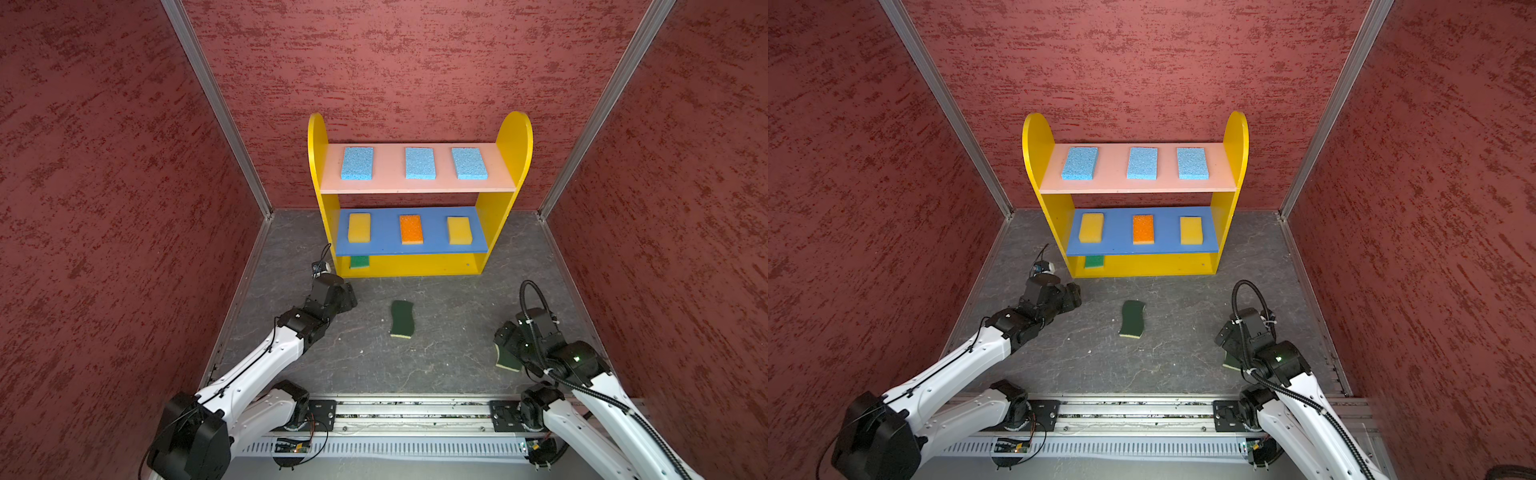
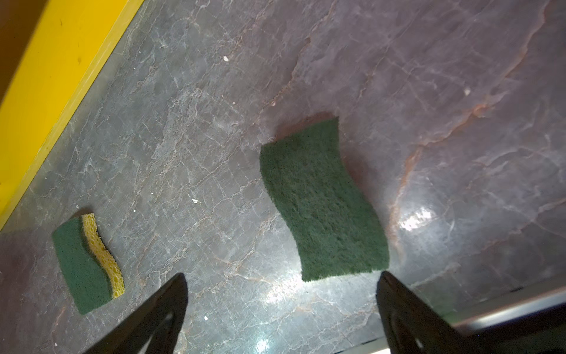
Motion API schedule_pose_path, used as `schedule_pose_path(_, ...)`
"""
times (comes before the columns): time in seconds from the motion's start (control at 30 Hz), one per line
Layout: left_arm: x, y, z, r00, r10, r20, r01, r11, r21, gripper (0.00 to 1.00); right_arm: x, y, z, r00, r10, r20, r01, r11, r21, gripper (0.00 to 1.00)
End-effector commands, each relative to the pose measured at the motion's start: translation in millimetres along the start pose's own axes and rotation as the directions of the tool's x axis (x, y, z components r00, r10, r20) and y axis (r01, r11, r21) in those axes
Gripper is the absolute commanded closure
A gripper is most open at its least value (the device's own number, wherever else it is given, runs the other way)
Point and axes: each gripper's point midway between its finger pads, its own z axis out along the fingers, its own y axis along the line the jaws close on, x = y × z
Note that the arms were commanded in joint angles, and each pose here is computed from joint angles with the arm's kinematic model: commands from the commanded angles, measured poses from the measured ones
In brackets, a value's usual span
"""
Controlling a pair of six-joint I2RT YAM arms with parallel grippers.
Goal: Arrange cleaning sponges on a shelf
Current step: Move the cleaning sponge to the center of the table.
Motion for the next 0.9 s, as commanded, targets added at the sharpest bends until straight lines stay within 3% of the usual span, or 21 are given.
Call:
schedule_pose_path(0.0,0,-5,0,1.000,-0.031,-0.007,0.031,0.999,0.041,0.20,-3,-11,0,0.999,0.039,0.028,-0.040,0.998,0.054,0.01)
schedule_pose_path(0.33,4,-17,9,0.997,-0.061,-0.042,0.065,0.993,0.102,0.20,5,0,21,0.998,0.048,-0.041,-0.045,0.997,0.070,0.01)
schedule_pose_path(0.87,2,-31,13,0.994,-0.093,-0.065,0.104,0.977,0.185,0.20,4,-5,46,0.997,0.045,-0.063,-0.031,0.977,0.210,0.01)
